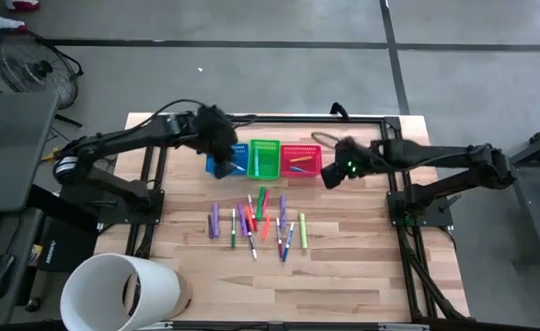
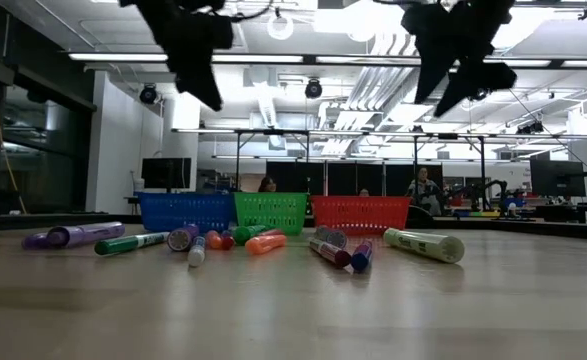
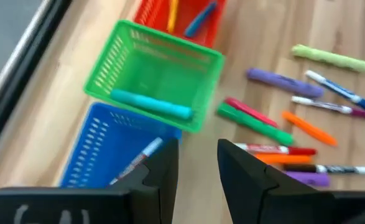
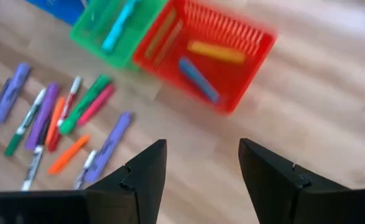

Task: Pick & Place Markers
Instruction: Put the light green highlighter into the green bin

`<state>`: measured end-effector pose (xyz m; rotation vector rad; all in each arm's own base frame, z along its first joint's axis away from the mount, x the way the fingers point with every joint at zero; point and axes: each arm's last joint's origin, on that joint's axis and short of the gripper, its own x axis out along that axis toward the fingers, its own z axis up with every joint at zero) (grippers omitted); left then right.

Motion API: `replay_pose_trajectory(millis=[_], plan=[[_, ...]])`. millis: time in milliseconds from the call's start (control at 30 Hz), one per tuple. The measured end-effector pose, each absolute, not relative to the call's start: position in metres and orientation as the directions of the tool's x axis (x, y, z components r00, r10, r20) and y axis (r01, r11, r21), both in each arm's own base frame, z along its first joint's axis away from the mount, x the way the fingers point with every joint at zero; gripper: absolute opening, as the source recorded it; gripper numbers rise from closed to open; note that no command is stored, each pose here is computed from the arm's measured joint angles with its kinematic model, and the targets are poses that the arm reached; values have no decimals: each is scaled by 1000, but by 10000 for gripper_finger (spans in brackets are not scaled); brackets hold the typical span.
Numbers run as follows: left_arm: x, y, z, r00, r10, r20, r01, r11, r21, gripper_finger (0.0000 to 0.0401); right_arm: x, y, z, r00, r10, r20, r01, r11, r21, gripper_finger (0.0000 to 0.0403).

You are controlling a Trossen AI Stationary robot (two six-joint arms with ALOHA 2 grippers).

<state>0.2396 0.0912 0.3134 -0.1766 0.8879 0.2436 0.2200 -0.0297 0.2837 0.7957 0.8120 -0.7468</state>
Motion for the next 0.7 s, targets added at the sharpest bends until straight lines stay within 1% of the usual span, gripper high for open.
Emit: replay_pose_trajectory(millis=[100, 333, 533, 700], plan=[[231, 77, 314, 651, 130, -748, -258, 964, -57, 111, 222, -16, 265, 491, -201, -848, 813, 454, 363, 189], [217, 56, 315, 664, 152, -732, -226, 974, -3, 111, 232, 11, 234, 514, -97, -852, 807, 391, 442, 189], [208, 53, 313, 666, 154, -730, -215, 977, 10, 111, 255, 31, 224, 489, -32, -872, 815, 372, 443, 190], [204, 52, 312, 674, 137, -725, -187, 982, 12, 111, 281, 43, 211, 420, 11, -908, 852, 341, 398, 190]])
